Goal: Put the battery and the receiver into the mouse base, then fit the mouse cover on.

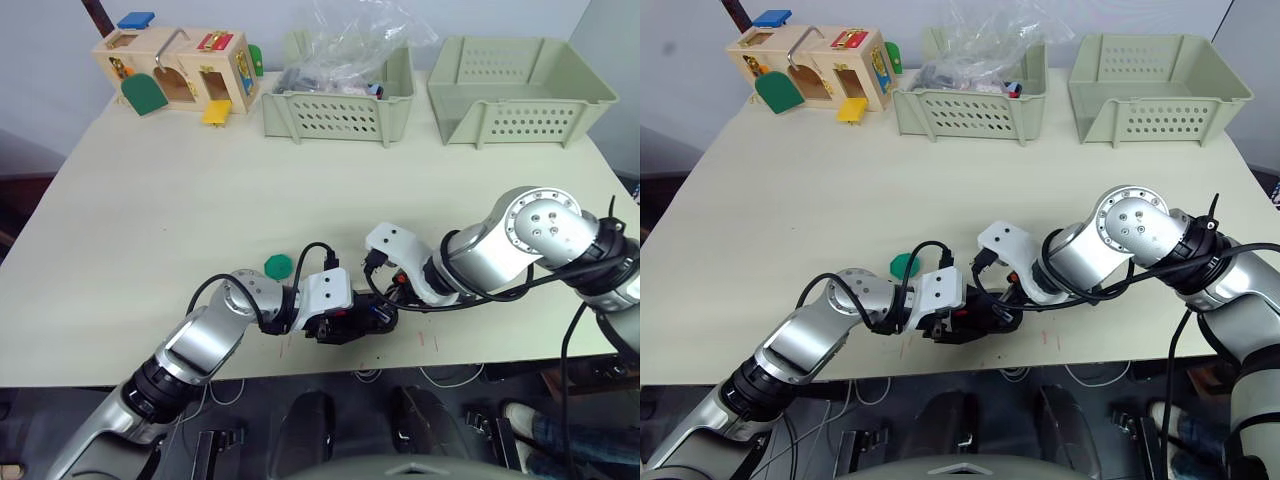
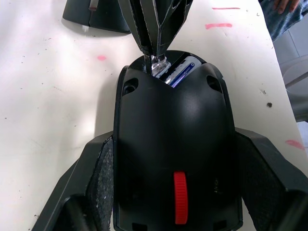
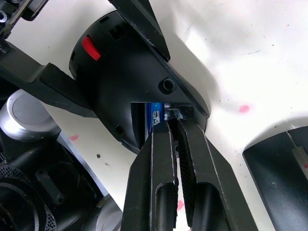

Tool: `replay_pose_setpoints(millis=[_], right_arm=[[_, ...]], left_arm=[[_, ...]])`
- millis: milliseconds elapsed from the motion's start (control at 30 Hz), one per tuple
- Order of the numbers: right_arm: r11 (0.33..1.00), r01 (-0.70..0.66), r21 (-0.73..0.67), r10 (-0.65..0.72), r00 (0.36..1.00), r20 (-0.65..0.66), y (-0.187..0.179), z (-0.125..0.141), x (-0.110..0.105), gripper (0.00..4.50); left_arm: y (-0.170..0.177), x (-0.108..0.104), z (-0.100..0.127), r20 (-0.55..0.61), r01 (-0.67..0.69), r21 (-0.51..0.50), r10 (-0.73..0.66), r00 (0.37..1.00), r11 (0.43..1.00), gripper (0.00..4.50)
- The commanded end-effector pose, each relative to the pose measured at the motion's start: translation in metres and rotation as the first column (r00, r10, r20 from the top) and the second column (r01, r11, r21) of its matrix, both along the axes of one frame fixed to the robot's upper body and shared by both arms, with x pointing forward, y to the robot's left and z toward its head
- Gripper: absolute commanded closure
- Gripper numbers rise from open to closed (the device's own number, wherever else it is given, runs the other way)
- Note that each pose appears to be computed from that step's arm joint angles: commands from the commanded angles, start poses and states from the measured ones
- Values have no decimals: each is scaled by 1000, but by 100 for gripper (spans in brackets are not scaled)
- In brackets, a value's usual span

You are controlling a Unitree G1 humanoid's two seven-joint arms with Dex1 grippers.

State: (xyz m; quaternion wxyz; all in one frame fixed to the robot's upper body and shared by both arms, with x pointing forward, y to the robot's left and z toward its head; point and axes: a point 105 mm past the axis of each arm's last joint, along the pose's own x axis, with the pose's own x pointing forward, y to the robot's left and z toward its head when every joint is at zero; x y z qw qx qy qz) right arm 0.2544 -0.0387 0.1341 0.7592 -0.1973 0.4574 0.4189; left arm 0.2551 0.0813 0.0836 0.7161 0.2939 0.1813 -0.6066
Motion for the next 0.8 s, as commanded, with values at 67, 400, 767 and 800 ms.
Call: replay_pose_setpoints(millis=[67, 400, 767, 800], right_arm=[[999, -33, -29, 33, 999, 10, 1, 3, -3, 450], [994, -86, -64, 88, 996, 19, 2, 3, -3, 450], [993, -99, -61, 99, 995, 8, 9, -3, -3, 450], [993, -98, -60, 99, 995, 4, 9, -3, -3, 450]], left_arm=[[12, -3, -21, -52, -42, 70, 46, 998, 997, 163], [12, -4, -20, -51, -40, 69, 43, 998, 997, 163], [10, -3, -20, -48, -39, 67, 42, 998, 997, 163], [10, -3, -20, -48, -39, 67, 43, 998, 997, 163]])
